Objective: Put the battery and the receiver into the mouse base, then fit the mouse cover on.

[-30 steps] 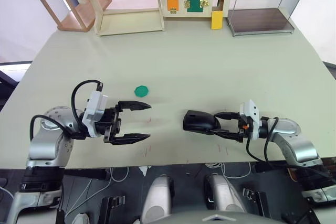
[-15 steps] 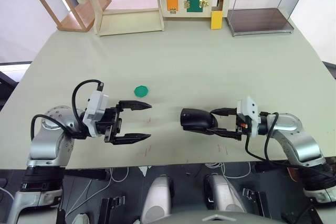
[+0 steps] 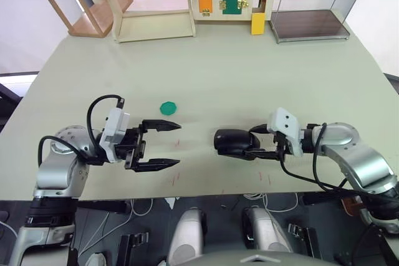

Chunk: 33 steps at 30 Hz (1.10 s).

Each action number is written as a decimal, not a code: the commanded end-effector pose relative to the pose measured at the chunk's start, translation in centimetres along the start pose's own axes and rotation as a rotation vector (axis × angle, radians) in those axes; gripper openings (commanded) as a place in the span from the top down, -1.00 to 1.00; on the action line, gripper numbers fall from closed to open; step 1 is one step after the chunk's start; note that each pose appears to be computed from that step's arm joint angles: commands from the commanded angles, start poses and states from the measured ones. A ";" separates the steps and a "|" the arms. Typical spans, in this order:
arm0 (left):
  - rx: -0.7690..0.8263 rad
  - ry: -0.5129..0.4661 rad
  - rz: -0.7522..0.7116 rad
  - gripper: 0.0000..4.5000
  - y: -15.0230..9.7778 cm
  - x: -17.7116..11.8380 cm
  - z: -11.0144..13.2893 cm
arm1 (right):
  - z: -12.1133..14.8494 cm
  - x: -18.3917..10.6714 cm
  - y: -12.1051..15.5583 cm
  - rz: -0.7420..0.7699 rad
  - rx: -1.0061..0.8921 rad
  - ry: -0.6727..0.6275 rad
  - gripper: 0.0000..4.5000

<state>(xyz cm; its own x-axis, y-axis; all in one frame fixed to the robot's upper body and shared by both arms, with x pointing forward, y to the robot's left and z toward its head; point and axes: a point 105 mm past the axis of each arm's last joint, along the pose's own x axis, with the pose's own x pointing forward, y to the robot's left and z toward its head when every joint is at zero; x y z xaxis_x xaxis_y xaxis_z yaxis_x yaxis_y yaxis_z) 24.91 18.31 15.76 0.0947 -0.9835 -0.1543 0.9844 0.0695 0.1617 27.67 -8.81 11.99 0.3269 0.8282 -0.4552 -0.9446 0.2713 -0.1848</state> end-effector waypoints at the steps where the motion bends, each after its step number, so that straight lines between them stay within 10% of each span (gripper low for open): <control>1: 0.032 -0.010 -0.014 -1.00 0.1 0.1 0.5 | 0.8 0.1 0.4 -0.008 -0.063 0.006 -0.34; 33: 0.025 -0.010 -0.019 -1.00 0.0 0.2 0.2 | 1.4 0.0 0.7 -0.028 -0.081 0.075 -0.34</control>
<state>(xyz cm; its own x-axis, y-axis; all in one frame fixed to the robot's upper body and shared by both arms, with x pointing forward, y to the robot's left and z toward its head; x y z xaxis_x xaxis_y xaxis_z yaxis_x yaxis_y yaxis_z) 25.07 18.12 15.57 0.0893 -0.9853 -0.1459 0.9852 0.0658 0.1582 27.27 -8.59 12.07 0.3632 0.7612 -0.5372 -0.9310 0.2749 -0.2400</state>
